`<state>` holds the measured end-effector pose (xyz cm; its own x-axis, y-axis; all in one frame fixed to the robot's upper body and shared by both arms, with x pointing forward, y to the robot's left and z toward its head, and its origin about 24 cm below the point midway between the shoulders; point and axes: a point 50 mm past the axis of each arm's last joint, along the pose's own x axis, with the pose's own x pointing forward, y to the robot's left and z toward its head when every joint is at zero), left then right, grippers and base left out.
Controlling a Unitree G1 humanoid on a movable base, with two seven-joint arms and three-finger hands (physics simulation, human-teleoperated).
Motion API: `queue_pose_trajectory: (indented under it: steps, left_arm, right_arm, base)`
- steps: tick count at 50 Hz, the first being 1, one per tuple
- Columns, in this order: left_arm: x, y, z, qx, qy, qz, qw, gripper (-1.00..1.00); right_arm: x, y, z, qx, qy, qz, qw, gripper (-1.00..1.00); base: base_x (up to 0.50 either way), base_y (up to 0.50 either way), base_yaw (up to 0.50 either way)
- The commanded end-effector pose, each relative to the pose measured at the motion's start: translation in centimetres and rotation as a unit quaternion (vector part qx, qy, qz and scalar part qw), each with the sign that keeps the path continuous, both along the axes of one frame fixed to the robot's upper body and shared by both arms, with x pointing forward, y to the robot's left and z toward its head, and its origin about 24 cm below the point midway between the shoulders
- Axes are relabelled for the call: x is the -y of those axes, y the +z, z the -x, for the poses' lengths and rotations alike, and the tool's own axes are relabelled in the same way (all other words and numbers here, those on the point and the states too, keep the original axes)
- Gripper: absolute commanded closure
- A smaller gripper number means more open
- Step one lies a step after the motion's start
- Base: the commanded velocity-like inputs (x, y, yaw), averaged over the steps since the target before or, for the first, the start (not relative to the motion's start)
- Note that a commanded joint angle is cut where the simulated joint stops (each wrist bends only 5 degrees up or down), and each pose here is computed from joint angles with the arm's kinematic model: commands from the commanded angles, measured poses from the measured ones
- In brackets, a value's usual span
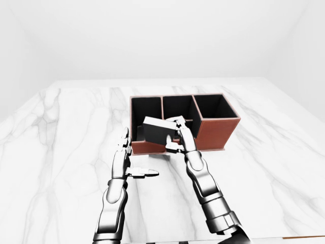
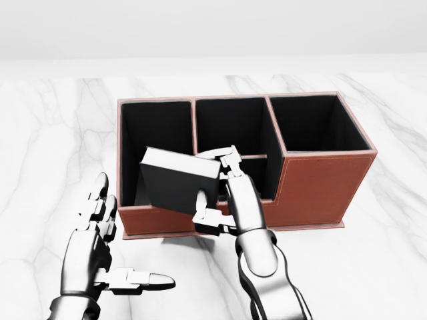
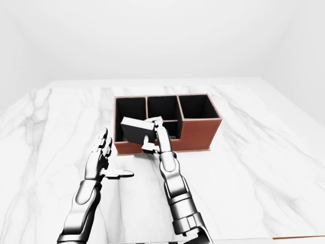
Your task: Pick up the book and place it in the right compartment of the caddy.
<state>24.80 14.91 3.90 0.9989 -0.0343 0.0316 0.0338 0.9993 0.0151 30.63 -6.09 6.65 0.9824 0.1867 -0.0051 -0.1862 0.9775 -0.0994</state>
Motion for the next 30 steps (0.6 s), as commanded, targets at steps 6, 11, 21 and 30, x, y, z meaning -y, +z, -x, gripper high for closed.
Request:
queue_pose_trajectory:
  steps: [6,11,21,30]
  left_arm:
    - [0.0,0.0,-0.1,-0.001,0.0,0.0,1.0,-1.0]
    - [0.0,0.0,-0.1,-0.001,0.0,-0.001,1.0,-1.0]
    - [0.0,0.0,-0.1,-0.001,0.0,-0.002,1.0,-1.0]
    - [0.0,-0.1,-0.1,-0.001,0.0,-0.001,1.0,-1.0]
  right_arm:
    - [1.1,4.6,-0.8,0.082,-0.015,-0.047,0.995,1.0]
    - [1.5,6.0,-1.1,0.106,-0.02,-0.057,0.993,1.0]
    - [2.7,8.4,-2.1,0.141,-0.036,-0.075,0.987,1.0]
    - [3.4,9.5,-2.5,0.156,-0.046,-0.084,0.983,1.0]
  base:
    - [0.0,0.0,0.0]
    - [0.0,0.0,0.0]
    - [0.0,0.0,0.0]
    - [0.0,0.0,0.0]
